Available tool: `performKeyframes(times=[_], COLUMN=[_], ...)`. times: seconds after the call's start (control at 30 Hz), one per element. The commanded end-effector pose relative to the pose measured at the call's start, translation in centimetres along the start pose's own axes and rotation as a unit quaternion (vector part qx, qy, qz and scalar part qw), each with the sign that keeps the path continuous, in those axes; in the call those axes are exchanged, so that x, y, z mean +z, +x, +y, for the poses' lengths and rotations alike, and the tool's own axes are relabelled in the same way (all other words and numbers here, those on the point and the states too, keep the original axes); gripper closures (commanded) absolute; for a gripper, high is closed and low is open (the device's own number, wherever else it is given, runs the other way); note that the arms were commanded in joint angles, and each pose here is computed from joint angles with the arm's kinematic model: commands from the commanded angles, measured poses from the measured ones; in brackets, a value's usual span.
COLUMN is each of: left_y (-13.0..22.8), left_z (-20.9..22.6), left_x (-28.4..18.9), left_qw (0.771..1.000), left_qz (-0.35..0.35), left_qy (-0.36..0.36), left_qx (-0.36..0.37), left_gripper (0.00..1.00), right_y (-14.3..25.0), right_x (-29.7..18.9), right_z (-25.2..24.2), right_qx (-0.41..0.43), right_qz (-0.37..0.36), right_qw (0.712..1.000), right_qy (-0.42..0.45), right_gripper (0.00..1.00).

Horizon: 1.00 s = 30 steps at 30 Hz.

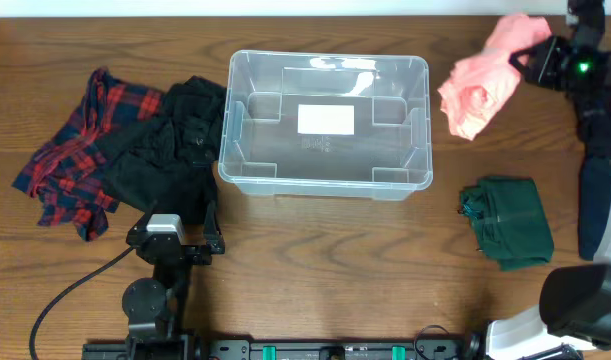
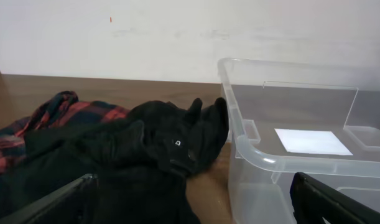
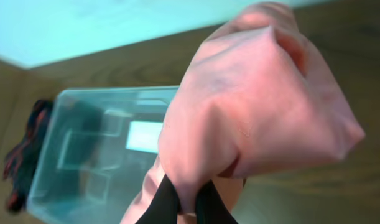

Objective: Pack container
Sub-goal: 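Carry the pink shirt into the clear container and release it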

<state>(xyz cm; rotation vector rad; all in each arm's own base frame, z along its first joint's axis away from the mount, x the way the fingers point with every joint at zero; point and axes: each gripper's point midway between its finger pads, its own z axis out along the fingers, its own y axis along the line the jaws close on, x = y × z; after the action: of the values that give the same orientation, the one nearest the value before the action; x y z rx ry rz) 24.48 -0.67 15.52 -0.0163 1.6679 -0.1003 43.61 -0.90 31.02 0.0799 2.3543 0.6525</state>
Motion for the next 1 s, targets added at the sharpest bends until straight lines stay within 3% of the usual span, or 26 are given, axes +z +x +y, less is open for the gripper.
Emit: performKeyframes(times=[0.0,0.47,0.97], left_y=[1.5,1.5,1.5], left_z=[0.0,0.0,0.0], left_x=[0.1,0.1,0.1], left_qw=[1.0,1.0,1.0], left_qz=[0.023,0.023,0.023], left_qy=[0.003,0.003,0.003], left_qx=[-0.001,-0.001,-0.001], left_gripper=[0.02,0.02,0.02], right_y=[-1.2,3.3,10.6], right_x=[-1.9,5.7,18.8], right_z=[6.2,20.9,24.5], right_qx=[-0.092,-0.163,-0.165], right_qz=[-0.022,0.022,0.128], right_qw=[0.994,0.97,0.953], right_qy=[-0.053,-0.18,-0.22], right_gripper=[0.99,0.99,0.99])
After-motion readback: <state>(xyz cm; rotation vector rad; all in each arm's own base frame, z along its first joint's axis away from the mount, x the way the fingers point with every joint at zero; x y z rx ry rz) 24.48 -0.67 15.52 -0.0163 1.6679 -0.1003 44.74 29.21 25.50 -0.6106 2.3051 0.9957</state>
